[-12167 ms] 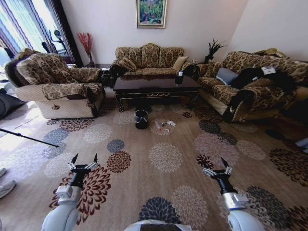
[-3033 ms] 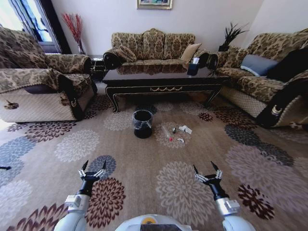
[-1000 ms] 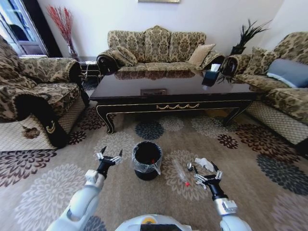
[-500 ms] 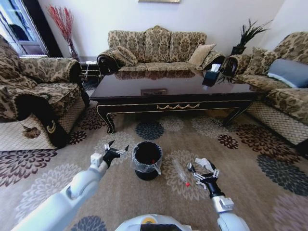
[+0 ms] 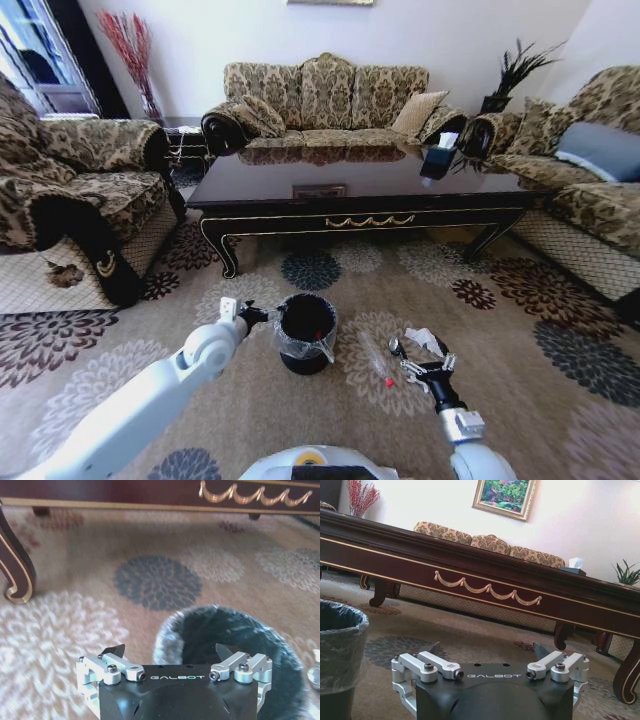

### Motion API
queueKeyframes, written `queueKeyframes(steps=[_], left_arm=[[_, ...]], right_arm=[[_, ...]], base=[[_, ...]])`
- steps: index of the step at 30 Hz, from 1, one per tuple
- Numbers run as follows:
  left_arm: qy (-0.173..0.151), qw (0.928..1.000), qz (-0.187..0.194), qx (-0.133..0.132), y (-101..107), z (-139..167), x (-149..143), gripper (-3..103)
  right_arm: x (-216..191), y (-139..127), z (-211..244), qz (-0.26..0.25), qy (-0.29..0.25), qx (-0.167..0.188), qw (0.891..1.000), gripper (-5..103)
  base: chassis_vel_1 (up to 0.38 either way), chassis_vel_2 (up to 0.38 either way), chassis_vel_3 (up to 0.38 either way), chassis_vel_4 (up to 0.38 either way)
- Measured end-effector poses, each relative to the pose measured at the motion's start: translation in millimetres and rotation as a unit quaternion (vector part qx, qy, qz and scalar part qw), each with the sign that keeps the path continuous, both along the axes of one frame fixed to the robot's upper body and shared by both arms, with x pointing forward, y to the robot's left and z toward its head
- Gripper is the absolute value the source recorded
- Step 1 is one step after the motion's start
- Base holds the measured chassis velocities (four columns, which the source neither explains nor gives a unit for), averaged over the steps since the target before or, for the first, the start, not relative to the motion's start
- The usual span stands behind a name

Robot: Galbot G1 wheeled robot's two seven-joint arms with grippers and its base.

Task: Move to the front of the table and pick up the trash from the floor, then place it into the trash bin.

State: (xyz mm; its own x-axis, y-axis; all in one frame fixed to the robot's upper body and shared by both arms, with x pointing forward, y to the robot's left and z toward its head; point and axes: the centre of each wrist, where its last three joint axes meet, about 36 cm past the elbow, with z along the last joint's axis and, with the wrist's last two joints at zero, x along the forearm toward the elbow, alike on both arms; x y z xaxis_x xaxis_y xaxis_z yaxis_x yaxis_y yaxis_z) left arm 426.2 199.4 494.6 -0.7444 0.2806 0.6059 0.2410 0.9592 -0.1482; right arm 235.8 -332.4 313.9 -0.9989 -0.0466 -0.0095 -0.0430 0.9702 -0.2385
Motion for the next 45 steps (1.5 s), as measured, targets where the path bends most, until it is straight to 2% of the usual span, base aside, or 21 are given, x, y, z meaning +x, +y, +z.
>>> queueKeyframes(steps=[3, 5, 8, 15, 22, 25, 28, 29, 39, 41, 42, 43, 44, 45], left_arm=[[0.046, 0.9988, 0.012, -0.011, -13.6, -0.8, 7.6, 100], [0.049, 0.9986, 0.013, -0.012, -14.5, -1.1, 8.2, 100], [0.080, 0.9961, 0.032, -0.020, -19.0, -4.6, 12.8, 100], [0.116, 0.9914, 0.051, -0.031, -16.2, -8.1, 25.2, 100], [0.139, 0.9877, 0.062, -0.036, -23.5, -13.8, 42.6, 100], [0.163, 0.9840, 0.066, -0.030, -32.6, -22.6, 51.6, 100], [0.171, 0.9826, 0.067, -0.028, -35.2, -25.4, 53.1, 100], [0.180, 0.9809, 0.070, -0.025, -37.3, -28.6, 55.4, 103], [0.217, 0.9712, 0.098, -0.015, -43.0, -39.9, 75.9, 98], [0.219, 0.9705, 0.100, -0.013, -43.4, -41.5, 77.0, 94], [0.220, 0.9701, 0.102, -0.012, -43.7, -42.4, 77.5, 89], [0.221, 0.9697, 0.103, -0.012, -43.9, -43.2, 77.9, 89], [0.222, 0.9692, 0.105, -0.009, -44.7, -44.9, 78.8, 83], [0.222, 0.9692, 0.105, -0.009, -44.7, -44.9, 78.8, 83]], right_arm=[[1.4, -0.2, -0.5, -0.002, -0.001, 0.000, 1.000, 100], [1.4, -0.2, -0.7, -0.002, -0.001, 0.000, 1.000, 100], [0.5, -1.7, -2.2, -0.006, 0.002, -0.002, 1.000, 100], [0.0, -2.3, -4.5, -0.009, 0.004, -0.002, 1.000, 100], [1.1, 0.0, -4.6, -0.009, 0.005, 0.000, 1.000, 100], [-1.6, 1.8, -6.3, -0.011, 0.008, 0.001, 1.000, 100], [-2.6, 2.9, -7.0, -0.012, 0.008, 0.002, 1.000, 100], [-3.5, 3.9, -7.8, -0.013, 0.010, 0.003, 1.000, 100], [-5.8, 8.1, -12.2, -0.013, 0.014, 0.006, 1.000, 100], [-6.2, 8.4, -12.6, -0.013, 0.014, 0.006, 1.000, 100], [-6.4, 8.5, -12.8, -0.013, 0.014, 0.006, 1.000, 100], [-6.6, 8.7, -13.1, -0.013, 0.015, 0.006, 1.000, 100], [-7.1, 9.1, -13.8, -0.013, 0.015, 0.006, 1.000, 100], [-7.1, 9.1, -13.8, -0.013, 0.015, 0.006, 1.000, 100]], base=[[0.000, 0.000, 0.000, 0.000], [0.000, 0.000, 0.000, 0.000], [0.000, 0.000, 0.000, 0.000], [0.000, 0.000, 0.000, 0.000], [0.000, 0.000, 0.000, 0.000], [0.000, 0.000, 0.000, 0.000], [0.000, 0.000, 0.000, 0.000], [0.000, 0.000, 0.000, 0.000], [0.000, 0.000, 0.000, 0.000], [0.000, 0.000, 0.000, 0.000], [0.000, 0.000, 0.000, 0.000], [0.000, 0.000, 0.000, 0.000], [0.000, 0.000, 0.000, 0.000], [0.000, 0.000, 0.000, 0.000]])
